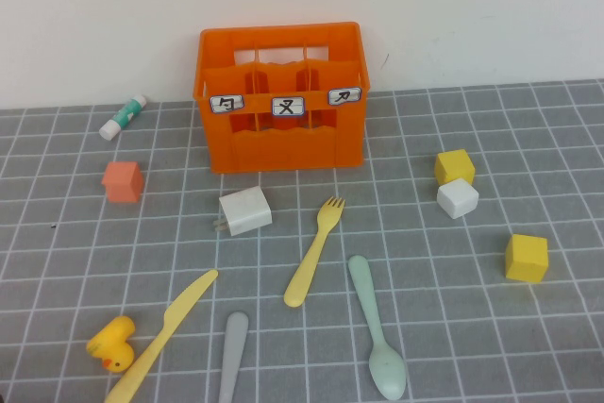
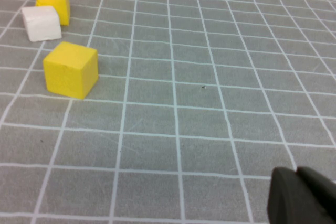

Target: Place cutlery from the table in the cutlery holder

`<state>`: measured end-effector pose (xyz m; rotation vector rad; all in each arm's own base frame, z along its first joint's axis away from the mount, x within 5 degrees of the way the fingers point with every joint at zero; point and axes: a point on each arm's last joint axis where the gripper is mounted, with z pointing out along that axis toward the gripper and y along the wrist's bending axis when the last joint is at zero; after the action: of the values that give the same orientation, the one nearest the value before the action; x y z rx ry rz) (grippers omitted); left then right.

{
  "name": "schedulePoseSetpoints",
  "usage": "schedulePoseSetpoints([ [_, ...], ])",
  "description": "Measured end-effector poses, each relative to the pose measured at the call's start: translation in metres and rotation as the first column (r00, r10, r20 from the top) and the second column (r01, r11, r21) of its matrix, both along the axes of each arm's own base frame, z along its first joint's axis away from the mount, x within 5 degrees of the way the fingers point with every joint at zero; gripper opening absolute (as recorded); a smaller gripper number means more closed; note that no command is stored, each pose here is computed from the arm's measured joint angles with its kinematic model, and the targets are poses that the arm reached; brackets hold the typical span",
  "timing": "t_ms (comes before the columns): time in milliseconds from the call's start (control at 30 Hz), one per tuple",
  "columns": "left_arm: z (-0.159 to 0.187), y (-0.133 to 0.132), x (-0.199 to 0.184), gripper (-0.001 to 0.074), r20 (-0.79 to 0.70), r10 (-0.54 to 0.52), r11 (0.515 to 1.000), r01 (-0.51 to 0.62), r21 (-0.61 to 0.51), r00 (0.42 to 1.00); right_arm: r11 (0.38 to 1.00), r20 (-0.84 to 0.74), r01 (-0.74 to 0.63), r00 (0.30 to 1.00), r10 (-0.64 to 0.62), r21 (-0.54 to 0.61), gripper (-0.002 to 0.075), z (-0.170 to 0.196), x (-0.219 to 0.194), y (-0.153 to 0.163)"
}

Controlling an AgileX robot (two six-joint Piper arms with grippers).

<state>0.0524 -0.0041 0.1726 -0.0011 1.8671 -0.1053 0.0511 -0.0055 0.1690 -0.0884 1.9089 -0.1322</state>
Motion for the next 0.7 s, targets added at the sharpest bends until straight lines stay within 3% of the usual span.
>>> schedulePoseSetpoints([
  [267, 0.001, 0.000, 0.000, -0.0001, 0.010, 0.000, 1.000, 0.000, 0.001, 1.000, 1.000, 0.029, -0.006, 1.000, 0.006, 0.000, -0.0003, 0.002, 0.001, 0.001],
  [433, 0.011, 0.000, 0.003, -0.0001, 0.138, 0.002, 1.000, -0.002, -0.006, 0.990, 0.999, 0.231, -0.044, 0.972, 0.048, -0.023, -0.0003, 0.019, 0.005, 0.004],
  [567, 0.032, 0.000, 0.004, -0.0001, 0.361, 0.009, 1.000, -0.001, -0.023, 0.932, 0.993, 0.474, -0.088, 0.873, 0.113, -0.075, -0.0003, 0.043, 0.004, 0.009],
  [700, 0.054, 0.001, 0.000, -0.0001, 0.577, 0.018, 0.999, 0.006, -0.040, 0.816, 0.986, 0.658, -0.113, 0.734, 0.167, -0.124, -0.0003, 0.063, -0.002, 0.014],
])
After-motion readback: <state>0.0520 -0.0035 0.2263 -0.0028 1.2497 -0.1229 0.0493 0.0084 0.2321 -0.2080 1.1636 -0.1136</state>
